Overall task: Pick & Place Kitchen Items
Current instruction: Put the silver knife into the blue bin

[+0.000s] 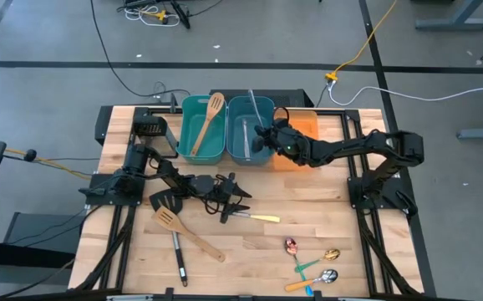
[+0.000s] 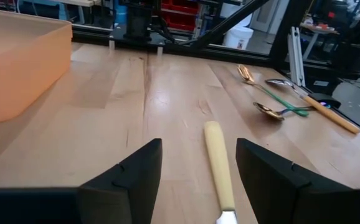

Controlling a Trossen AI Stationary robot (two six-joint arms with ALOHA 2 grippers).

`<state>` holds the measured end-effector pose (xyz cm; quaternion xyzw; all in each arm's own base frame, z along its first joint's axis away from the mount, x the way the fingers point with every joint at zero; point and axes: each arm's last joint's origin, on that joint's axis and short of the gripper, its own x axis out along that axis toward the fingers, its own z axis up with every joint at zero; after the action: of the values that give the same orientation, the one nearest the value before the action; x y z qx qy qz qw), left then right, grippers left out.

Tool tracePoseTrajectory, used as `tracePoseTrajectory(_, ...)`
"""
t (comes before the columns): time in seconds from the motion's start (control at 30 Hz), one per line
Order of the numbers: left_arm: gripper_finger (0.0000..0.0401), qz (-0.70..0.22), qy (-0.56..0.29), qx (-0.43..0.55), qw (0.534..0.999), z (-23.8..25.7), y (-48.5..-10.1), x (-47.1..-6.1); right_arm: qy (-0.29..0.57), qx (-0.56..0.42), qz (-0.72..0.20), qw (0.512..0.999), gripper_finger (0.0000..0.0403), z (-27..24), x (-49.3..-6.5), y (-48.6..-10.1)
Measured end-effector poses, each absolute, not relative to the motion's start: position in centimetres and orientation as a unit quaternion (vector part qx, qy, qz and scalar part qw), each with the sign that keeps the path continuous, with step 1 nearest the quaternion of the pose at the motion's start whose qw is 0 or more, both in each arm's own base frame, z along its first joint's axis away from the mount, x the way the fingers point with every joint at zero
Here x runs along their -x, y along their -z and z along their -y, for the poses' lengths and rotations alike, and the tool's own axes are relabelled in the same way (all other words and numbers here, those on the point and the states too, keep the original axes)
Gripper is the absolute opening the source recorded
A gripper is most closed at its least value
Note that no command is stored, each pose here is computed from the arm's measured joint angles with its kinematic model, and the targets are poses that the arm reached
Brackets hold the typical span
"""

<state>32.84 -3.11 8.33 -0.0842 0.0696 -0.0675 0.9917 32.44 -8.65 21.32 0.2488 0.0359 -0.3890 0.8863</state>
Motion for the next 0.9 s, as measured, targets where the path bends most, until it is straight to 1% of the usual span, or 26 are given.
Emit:
tracePoseTrajectory(0.33, 0.0211, -0.070, 0.067, 0.084, 0.992, 3.1, -8.3, -32.8, 0.402, -0.258, -0.039, 0.877, 0.0001, 9.8, -32.8, -19.8)
tracePoseTrajectory(0.83, 0.0211, -0.070, 0.067, 0.084, 0.992, 3.1, -8.3, -32.8, 0.405, -0.260, -0.043, 0.876, 0.0002, 10.6, -33.1, -18.7)
tracePoseTrajectory(0.9, 0.0211, -0.070, 0.067, 0.084, 0.992, 3.1, -8.3, -32.8, 0.406, -0.260, -0.044, 0.875, 0.0008, 10.7, -33.1, -18.6)
